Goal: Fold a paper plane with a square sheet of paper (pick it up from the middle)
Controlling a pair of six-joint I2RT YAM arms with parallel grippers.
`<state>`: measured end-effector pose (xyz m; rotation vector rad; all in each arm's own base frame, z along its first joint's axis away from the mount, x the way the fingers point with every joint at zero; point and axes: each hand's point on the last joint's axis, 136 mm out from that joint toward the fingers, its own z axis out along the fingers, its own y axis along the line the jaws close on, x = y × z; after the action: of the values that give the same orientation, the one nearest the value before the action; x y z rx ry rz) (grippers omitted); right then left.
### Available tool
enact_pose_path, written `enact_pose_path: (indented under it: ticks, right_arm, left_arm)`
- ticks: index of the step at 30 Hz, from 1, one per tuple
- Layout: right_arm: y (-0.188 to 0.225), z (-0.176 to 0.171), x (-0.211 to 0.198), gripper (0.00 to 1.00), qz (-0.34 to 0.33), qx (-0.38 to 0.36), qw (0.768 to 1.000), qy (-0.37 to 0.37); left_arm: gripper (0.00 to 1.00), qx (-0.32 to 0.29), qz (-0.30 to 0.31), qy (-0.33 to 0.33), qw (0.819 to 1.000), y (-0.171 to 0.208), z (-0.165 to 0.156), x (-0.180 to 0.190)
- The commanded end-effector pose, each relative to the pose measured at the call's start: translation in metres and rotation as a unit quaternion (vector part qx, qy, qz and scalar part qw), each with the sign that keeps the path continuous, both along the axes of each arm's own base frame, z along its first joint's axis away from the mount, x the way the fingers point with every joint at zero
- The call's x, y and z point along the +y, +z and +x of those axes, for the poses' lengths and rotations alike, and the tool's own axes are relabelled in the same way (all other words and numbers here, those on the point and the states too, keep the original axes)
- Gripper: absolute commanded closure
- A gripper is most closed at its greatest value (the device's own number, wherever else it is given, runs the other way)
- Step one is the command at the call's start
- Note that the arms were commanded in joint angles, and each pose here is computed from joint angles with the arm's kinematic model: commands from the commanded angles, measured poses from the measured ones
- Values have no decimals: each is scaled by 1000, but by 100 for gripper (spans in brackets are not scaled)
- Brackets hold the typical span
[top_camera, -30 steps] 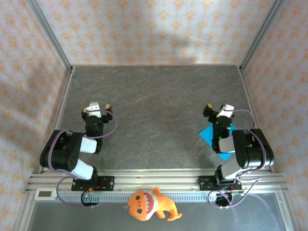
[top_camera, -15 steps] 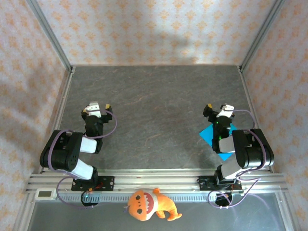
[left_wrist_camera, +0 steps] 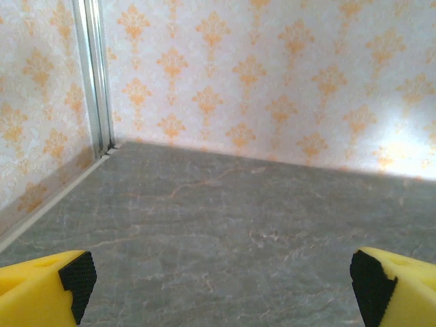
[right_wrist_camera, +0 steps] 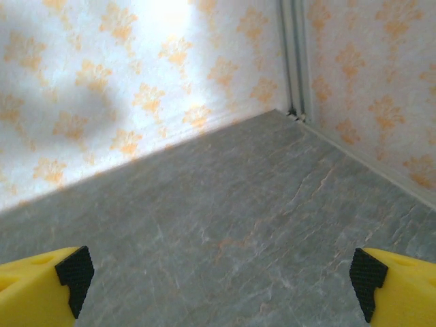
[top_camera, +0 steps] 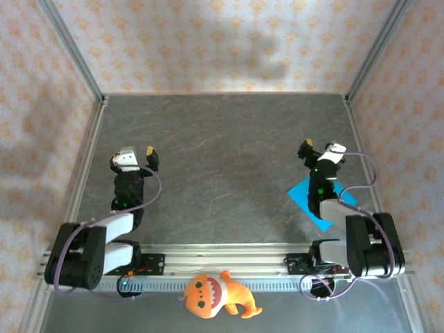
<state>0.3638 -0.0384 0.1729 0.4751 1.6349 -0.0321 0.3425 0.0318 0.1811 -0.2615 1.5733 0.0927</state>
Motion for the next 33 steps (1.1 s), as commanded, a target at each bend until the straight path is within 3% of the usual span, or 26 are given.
enact_pose_path:
  ticks: [1, 8, 13, 22, 27, 33]
  right_arm:
    - [-15, -19, -20, 0, 45, 64, 994, -73]
    - [-17, -31, 4, 0, 162, 123, 979, -30]
    - [-31, -41, 13, 0, 221, 142, 965, -12]
    - [-66, -35, 25, 2, 297, 205, 932, 3]
    - [-98, -41, 12, 4, 307, 253, 916, -60]
    - [-124, -52, 5, 5, 316, 275, 903, -100]
  left_arm:
    - [1, 39, -48, 5, 998, 7, 6, 2]
    - [1, 81, -139, -19, 987, 41, -1, -11]
    - [1, 70, -219, 20, 973, 41, -27, -1]
    - [1, 86, -220, -84, 968, 50, -29, -36]
    - [1, 140, -217, -40, 965, 30, -26, -26]
    - [1, 162, -217, -46, 962, 23, -18, -29]
